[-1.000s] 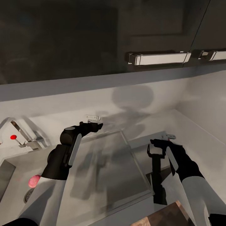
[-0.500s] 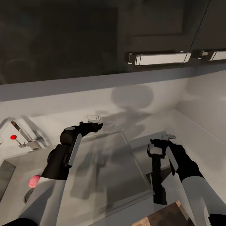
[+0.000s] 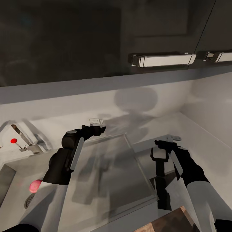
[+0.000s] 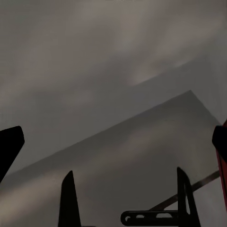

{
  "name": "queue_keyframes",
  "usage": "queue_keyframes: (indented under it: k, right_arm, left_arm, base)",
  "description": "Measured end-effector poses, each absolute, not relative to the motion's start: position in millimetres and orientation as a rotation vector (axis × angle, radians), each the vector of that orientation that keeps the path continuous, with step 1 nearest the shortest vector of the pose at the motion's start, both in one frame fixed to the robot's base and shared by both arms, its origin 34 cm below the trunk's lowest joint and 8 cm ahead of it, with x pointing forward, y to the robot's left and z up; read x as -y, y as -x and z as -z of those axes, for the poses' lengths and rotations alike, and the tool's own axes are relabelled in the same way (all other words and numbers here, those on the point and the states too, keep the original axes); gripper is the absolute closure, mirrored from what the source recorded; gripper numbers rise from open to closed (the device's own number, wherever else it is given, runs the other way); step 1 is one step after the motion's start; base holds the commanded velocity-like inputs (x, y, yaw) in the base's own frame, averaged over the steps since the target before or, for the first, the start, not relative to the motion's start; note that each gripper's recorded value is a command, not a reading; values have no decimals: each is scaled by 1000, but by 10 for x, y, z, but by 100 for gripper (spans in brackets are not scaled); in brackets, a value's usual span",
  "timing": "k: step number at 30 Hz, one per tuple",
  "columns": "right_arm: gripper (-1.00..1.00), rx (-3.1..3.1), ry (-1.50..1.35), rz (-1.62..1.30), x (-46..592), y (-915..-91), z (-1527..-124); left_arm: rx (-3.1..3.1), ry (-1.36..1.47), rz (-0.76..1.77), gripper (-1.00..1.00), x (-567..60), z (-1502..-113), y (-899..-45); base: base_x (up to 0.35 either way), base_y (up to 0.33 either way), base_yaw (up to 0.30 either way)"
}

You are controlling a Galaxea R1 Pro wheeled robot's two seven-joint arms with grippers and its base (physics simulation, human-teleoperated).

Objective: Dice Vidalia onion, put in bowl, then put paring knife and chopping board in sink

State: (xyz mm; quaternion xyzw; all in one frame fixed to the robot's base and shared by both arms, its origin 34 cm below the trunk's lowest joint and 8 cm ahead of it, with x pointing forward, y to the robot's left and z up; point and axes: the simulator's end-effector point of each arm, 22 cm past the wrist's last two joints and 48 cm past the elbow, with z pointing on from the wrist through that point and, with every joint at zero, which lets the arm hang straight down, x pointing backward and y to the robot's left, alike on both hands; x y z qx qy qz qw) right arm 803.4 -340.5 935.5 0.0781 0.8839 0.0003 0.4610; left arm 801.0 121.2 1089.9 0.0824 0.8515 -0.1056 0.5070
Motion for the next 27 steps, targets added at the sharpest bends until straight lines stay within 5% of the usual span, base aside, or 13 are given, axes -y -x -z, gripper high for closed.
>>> queue_keyframes:
  k: [27]
  right_arm:
    - [-100,-2116,-164,-34,3325,-8138,-9612]
  left_arm:
    - [-2064,-198,274,-100,-1126,-10856,-7997]
  base:
    - [0,0,0]
